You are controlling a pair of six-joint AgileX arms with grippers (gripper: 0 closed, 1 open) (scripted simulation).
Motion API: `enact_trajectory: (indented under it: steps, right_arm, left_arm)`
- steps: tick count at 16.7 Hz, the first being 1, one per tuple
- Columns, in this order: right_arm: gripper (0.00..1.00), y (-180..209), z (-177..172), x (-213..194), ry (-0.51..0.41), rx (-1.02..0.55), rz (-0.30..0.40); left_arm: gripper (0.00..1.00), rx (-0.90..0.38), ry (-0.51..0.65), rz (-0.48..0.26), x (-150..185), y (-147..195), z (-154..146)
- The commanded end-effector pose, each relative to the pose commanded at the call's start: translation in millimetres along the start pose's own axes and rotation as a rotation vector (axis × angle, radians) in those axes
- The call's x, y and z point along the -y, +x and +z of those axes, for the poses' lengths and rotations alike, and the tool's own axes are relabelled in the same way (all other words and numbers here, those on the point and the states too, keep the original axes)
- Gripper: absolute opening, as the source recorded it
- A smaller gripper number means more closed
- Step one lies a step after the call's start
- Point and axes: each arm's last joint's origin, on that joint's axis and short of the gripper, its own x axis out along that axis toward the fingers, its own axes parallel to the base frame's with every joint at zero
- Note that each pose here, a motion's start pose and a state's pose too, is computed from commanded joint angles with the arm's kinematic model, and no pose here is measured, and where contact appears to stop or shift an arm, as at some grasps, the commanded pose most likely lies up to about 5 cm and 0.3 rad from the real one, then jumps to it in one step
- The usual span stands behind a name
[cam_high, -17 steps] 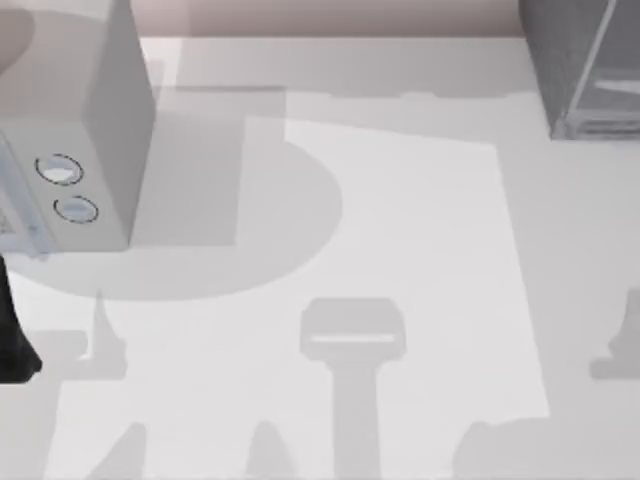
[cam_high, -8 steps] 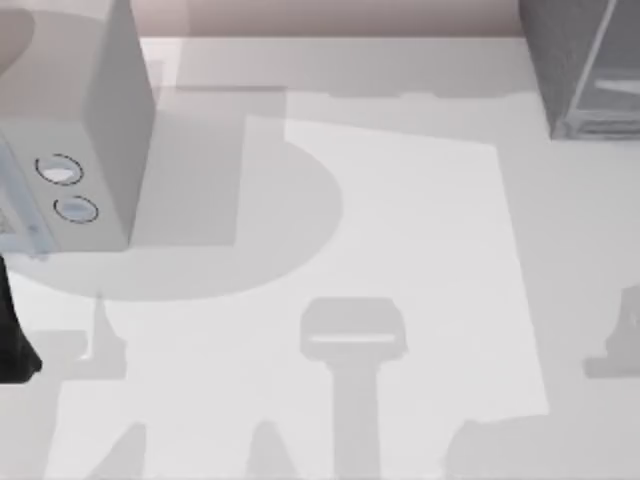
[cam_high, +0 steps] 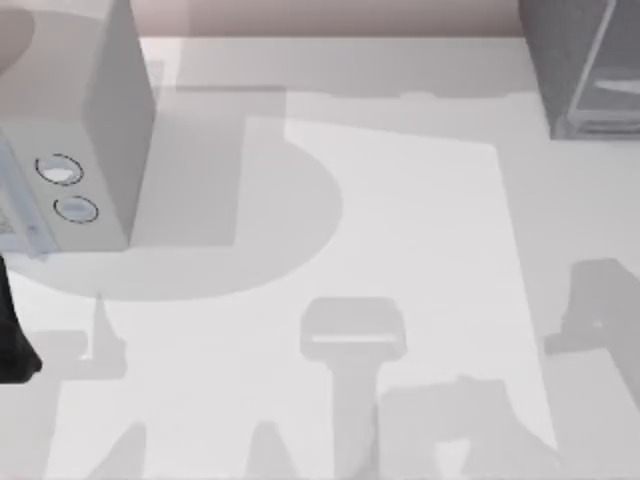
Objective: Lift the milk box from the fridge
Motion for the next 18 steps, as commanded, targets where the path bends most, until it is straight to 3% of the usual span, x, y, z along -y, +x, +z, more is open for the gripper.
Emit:
enact_trajectory:
  steps: [7,15,18]
  right_arm:
    - [0.00,39,3,-27,-0.017,-0.036,0.139]
    - [0.00,81,-12,-61,-0.046,-0.048,0.222]
    - [0.00,92,-23,-79,-0.055,-0.054,0.287]
  left_arm:
    - [1.00,0.000,0.000,0.000,0,0,0]
    - [1.00,0.000,0.000,0.000,0,0,0]
    - [1.00,0.000,0.000,0.000,0,0,0]
